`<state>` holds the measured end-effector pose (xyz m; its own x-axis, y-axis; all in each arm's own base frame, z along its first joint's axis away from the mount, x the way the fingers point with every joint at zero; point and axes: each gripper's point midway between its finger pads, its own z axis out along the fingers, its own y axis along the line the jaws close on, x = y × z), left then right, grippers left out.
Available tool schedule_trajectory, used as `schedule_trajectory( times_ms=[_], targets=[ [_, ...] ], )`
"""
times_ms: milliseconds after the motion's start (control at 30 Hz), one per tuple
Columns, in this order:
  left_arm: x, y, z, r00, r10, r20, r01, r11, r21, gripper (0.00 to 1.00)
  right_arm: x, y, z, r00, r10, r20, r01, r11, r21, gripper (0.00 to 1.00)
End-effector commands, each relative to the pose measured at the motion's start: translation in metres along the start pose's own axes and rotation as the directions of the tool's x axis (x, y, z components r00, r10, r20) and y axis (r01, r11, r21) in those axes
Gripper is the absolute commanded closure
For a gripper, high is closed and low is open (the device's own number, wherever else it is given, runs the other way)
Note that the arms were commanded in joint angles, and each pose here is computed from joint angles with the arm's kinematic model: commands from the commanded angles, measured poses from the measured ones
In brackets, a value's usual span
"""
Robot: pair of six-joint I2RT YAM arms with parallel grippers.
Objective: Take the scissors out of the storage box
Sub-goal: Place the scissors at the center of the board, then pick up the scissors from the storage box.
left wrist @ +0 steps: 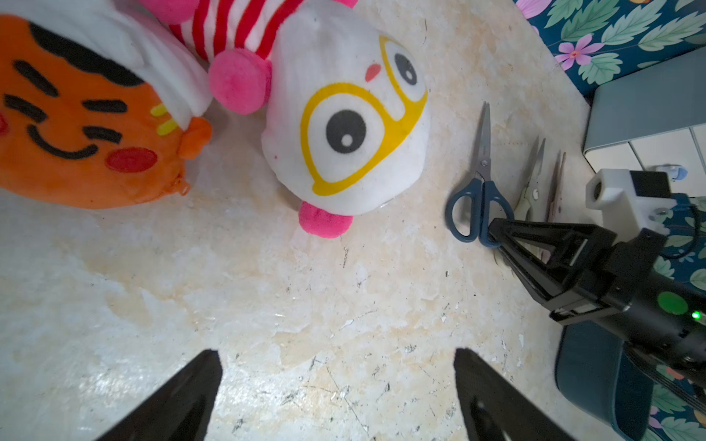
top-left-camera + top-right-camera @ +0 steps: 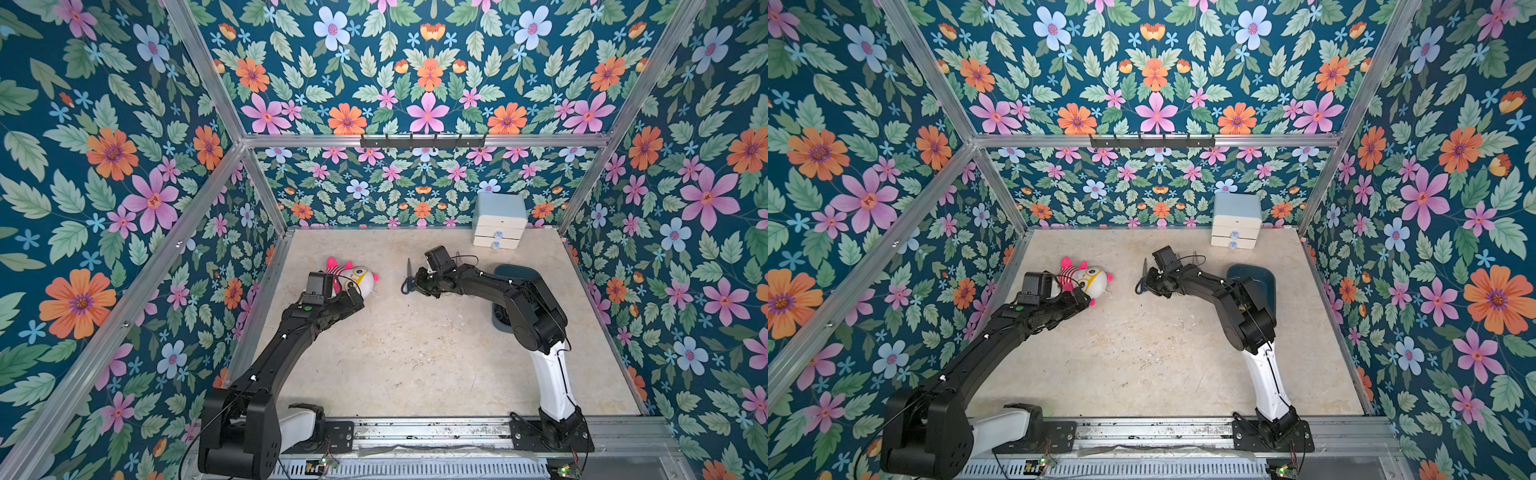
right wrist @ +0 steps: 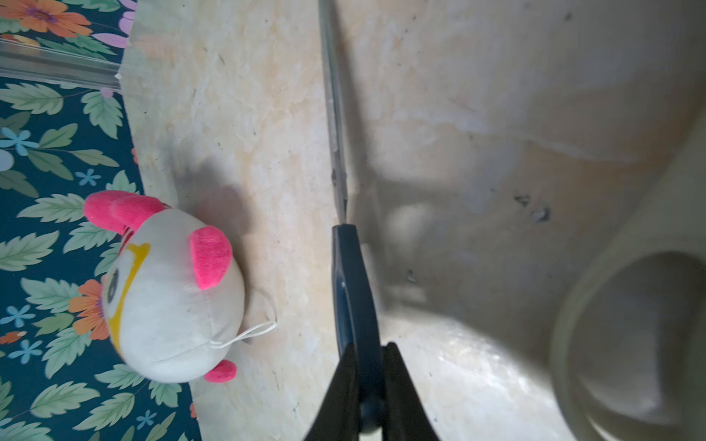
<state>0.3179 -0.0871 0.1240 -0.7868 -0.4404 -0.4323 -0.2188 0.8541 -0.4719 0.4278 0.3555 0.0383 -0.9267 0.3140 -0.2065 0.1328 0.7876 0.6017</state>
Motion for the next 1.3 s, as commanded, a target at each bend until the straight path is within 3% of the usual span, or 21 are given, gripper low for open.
schedule_trajectory(
  times_ms=[0,367,567,733,967,1267],
  targets=[
    [0.000,0.000,0.000,1.000,0.011,-0.001,-0.011,1.000,0.000,0.01,0.012,-0.033,0.002,0.999,0.001,-0.035,0.004,0.990,0.139,0.82],
    [-0.002,-0.002,0.000,1.000,0.012,0.002,-0.012,1.000,0.005,0.01,0.002,-0.015,-0.014,0.999,-0.033,-0.013,0.034,0.992,0.121,0.73],
    [-0.014,-0.013,-0.005,0.999,0.036,0.016,-0.036,0.999,0.024,0.01,-0.022,0.019,-0.065,0.992,-0.095,0.085,0.087,0.991,0.102,0.68],
    [-0.019,-0.024,-0.004,0.998,0.063,0.011,-0.063,0.997,0.050,0.01,-0.031,0.024,-0.111,0.980,-0.150,0.129,0.131,0.981,0.143,0.65],
    [-0.017,-0.039,0.007,0.993,0.120,-0.010,-0.120,0.991,0.056,0.01,-0.035,-0.020,-0.173,0.982,-0.129,0.140,0.092,0.965,0.245,0.65],
    [-0.024,-0.059,0.018,0.989,0.146,-0.014,-0.144,0.986,0.081,0.02,-0.018,-0.125,-0.248,0.986,-0.029,0.162,-0.030,0.936,0.350,0.64]
  ],
)
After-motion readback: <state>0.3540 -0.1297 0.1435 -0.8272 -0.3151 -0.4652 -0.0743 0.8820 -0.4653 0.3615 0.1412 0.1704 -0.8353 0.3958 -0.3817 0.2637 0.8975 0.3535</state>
